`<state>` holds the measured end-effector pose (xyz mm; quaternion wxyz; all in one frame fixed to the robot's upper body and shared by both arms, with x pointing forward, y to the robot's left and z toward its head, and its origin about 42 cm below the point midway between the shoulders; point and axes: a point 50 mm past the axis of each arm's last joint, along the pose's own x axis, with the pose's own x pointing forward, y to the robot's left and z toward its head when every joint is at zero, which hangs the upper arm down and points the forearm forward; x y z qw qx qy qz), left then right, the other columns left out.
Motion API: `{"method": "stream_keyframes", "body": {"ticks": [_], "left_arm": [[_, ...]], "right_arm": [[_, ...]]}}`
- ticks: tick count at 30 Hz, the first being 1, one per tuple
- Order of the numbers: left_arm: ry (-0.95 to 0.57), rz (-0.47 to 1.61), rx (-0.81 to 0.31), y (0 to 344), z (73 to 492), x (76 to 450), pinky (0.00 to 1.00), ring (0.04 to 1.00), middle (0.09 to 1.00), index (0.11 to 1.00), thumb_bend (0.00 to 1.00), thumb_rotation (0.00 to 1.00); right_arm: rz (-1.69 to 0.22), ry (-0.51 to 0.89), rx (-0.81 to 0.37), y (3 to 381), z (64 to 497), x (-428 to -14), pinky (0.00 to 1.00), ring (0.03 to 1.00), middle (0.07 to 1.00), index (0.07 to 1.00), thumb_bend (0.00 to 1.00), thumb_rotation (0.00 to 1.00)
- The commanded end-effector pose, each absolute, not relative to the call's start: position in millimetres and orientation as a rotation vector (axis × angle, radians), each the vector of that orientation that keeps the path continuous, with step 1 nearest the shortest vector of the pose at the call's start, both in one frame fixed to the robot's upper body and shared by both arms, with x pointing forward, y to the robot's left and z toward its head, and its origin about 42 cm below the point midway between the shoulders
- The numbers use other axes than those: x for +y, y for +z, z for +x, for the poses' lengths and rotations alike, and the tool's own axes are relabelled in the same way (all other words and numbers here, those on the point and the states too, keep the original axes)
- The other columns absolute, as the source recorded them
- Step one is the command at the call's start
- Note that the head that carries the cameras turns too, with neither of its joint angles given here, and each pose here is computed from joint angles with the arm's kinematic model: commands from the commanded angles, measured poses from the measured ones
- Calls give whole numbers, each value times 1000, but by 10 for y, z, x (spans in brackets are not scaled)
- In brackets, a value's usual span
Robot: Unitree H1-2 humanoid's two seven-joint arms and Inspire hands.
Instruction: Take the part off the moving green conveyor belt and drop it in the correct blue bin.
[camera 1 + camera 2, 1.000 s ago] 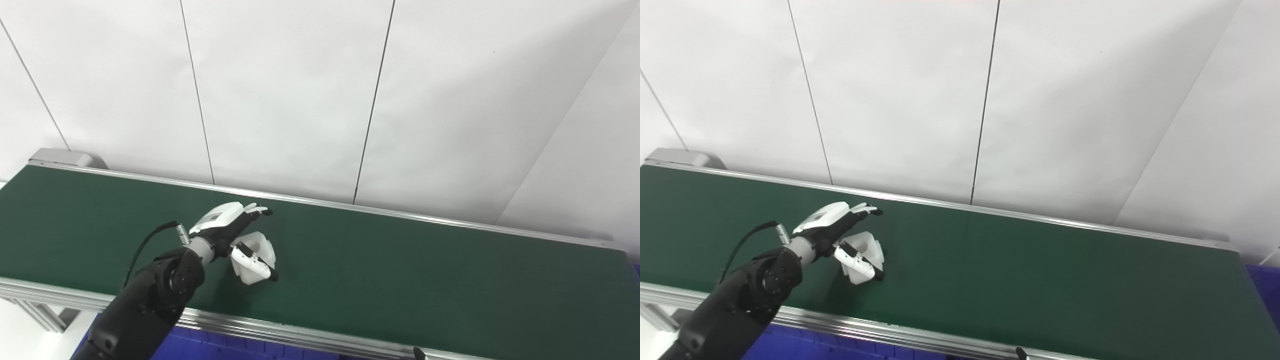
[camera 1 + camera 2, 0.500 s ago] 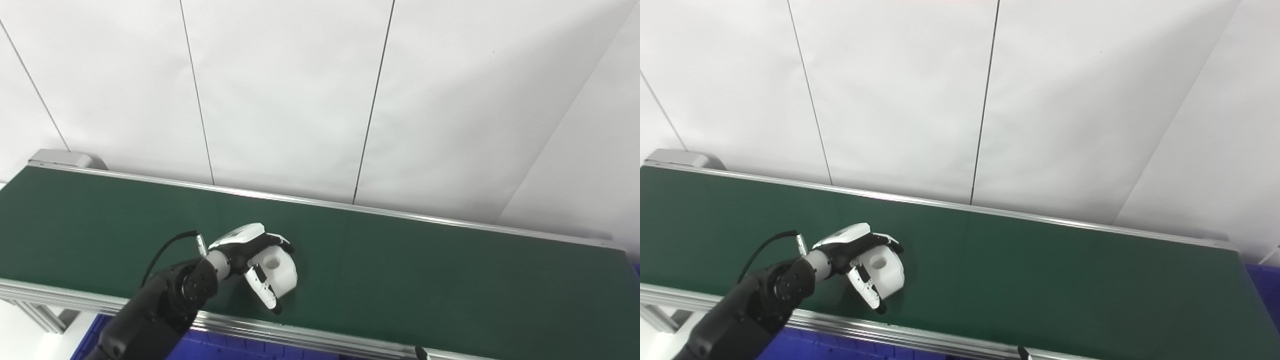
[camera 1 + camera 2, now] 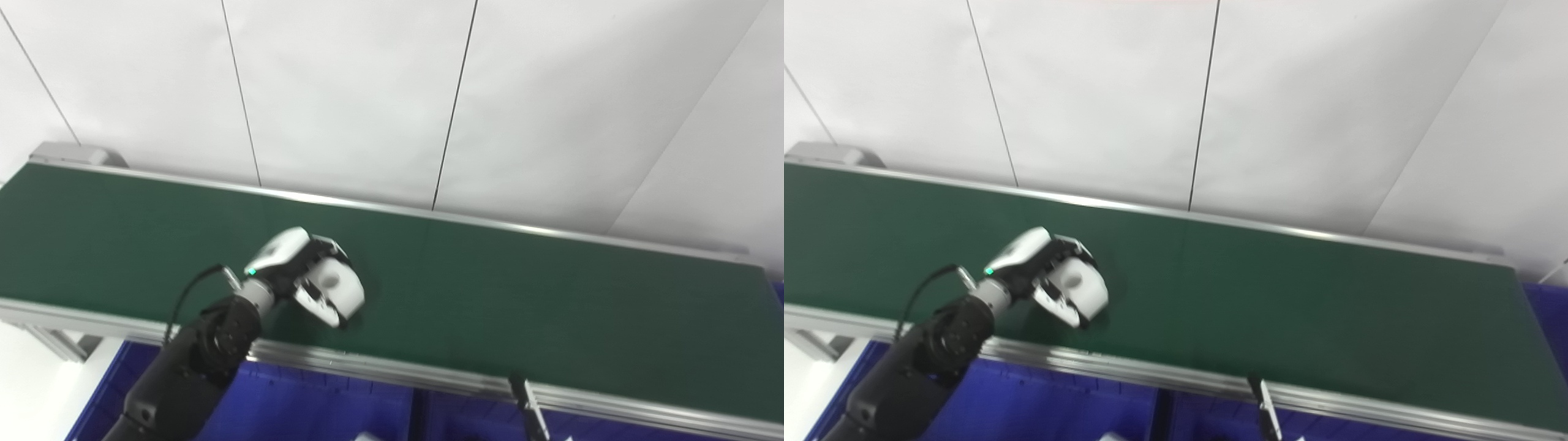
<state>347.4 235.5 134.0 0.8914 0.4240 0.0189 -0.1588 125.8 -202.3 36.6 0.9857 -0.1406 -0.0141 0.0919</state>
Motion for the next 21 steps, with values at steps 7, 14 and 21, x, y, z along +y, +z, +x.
{"method": "stream_keyframes", "body": {"ticks": [7, 14, 21], "left_arm": [[-288, 643, -282, 1679, 3132, 2528, 380, 403, 497, 541, 497, 0], [-346, 568, -321, 1594, 2584, 2610, 413, 424, 506, 519, 500, 0], [-425, 492, -204, 1151, 2083, 2674, 421, 425, 506, 523, 499, 0]], "right_arm": [[-272, 177, -156, 650, 1245, -2020, 930, 950, 959, 1000, 759, 815], [-282, 160, -173, 785, 1256, -1987, 902, 922, 921, 1000, 780, 817], [-283, 158, -180, 890, 1240, -1971, 894, 912, 915, 1000, 778, 819]]}}
